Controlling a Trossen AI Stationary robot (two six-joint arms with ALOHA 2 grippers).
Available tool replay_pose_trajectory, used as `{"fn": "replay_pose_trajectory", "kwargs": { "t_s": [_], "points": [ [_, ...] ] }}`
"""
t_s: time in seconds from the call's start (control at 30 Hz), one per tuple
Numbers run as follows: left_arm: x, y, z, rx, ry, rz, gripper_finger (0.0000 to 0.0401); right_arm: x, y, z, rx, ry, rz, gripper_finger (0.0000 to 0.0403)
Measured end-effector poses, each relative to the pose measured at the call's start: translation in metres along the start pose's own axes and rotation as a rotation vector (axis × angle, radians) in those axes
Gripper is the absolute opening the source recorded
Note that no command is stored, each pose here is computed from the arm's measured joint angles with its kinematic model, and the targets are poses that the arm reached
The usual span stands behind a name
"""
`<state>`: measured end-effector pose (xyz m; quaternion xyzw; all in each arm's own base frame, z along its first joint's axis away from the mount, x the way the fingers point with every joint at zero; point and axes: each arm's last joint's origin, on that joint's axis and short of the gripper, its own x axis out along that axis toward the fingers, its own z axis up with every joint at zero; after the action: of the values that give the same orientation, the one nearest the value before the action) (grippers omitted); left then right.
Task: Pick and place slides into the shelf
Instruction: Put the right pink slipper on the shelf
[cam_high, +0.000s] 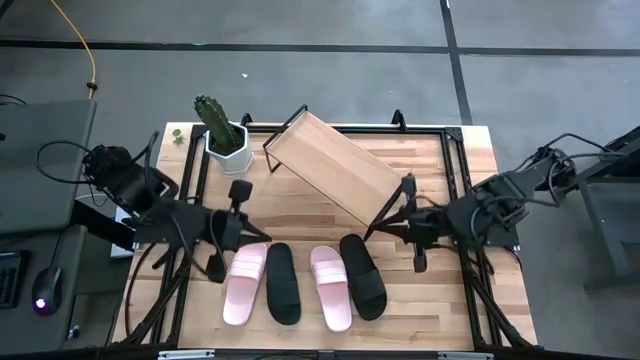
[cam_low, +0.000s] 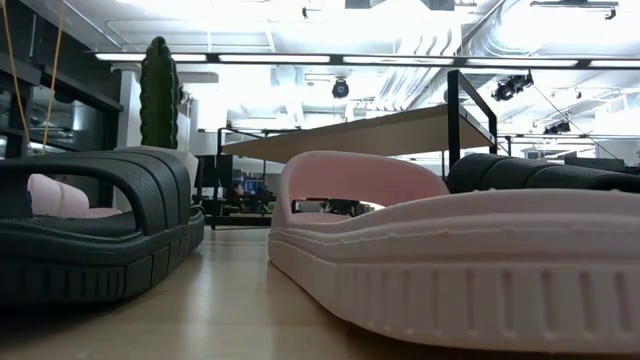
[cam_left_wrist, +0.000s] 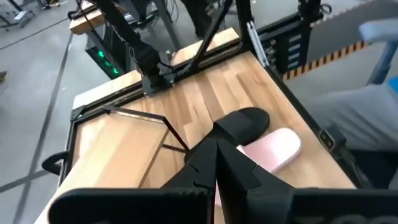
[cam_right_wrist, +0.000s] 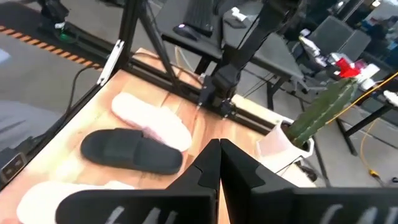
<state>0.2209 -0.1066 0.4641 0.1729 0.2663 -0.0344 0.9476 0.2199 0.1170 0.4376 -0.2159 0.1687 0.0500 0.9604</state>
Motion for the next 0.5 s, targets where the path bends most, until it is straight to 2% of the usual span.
{"fn": "replay_pose_trajectory", "kwargs": {
  "t_s": [0.17,0.5],
  "points": [
    [0.003,-0.020,-0.001,0.039,0.035,-0.015,0.0001,0.011,0.012,-0.001,0.001,0.040,0.011,0.0000],
    [0.000,-0.028,-0.005,-0.141,0.072,-0.043,0.0001,0.037,0.047,-0.006,-0.052,0.126,-0.020,0.0000]
  ]
}}
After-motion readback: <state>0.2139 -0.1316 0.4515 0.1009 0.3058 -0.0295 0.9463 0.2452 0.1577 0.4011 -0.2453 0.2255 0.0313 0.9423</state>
